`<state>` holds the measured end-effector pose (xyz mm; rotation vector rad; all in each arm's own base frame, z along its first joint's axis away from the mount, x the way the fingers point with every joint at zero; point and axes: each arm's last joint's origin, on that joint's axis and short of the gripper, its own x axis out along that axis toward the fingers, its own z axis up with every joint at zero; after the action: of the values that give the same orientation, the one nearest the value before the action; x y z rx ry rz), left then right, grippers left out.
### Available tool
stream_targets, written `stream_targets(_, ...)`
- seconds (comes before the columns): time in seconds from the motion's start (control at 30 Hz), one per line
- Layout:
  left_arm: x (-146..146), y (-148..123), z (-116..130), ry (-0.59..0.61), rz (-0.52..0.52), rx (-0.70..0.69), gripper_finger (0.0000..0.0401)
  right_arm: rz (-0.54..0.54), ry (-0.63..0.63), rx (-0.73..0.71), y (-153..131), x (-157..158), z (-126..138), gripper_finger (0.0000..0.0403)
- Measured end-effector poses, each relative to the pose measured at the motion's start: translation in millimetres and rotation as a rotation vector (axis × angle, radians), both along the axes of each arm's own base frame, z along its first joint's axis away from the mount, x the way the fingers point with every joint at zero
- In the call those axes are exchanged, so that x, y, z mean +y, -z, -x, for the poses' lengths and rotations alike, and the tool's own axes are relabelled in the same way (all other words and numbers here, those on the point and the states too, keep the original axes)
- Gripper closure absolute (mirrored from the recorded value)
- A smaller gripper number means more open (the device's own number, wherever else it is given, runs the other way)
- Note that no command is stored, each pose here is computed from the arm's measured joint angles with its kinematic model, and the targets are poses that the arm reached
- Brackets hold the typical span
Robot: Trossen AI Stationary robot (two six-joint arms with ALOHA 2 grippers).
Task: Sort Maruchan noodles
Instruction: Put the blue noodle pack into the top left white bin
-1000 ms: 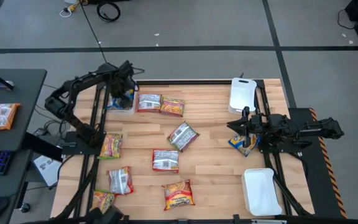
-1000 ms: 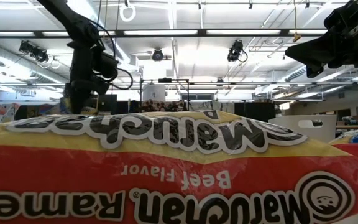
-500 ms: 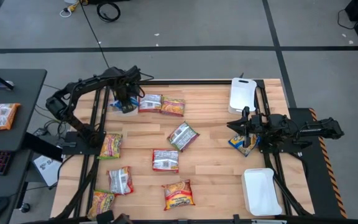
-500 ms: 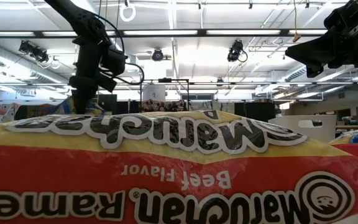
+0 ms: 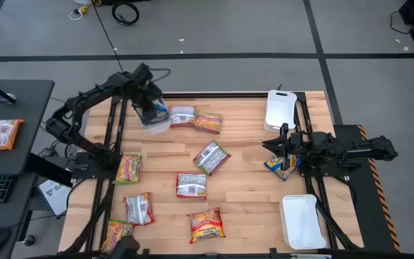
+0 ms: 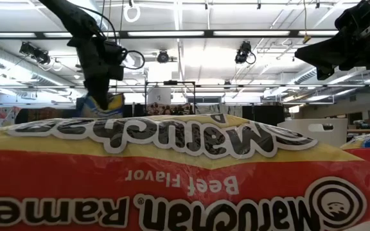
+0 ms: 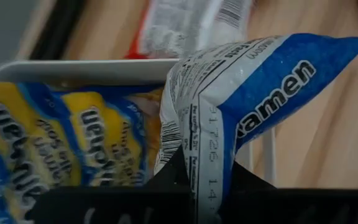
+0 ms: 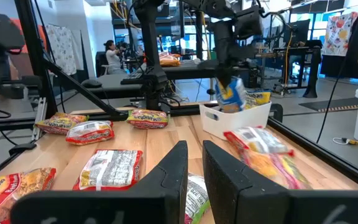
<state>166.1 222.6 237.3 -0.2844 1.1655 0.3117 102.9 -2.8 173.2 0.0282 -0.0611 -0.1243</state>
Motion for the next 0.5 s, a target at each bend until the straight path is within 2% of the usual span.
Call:
stream_targets(0.13, 9, -2, 2, -0.114, 0.021, -0.087, 0.0393, 0.000, 0.000, 0.000, 0, 0, 0, 0.0347)
stream_targets(0.3, 13, -6, -5, -0.187, 0.051, -0.214, 0.0392, 0.000, 0.000, 0.001, 0, 0, 0, 0.0347)
stream_targets(0.4, 9, -6, -11, -0.216, 0.079, -0.223, 0.0392, 0.000, 0.000, 0.000, 0, 0, 0, 0.0347)
stream_targets(0.5, 4, -5, -19, -0.279, 0.061, -0.178, 0.0391, 0.000, 0.000, 0.000, 0, 0, 0, 0.0347)
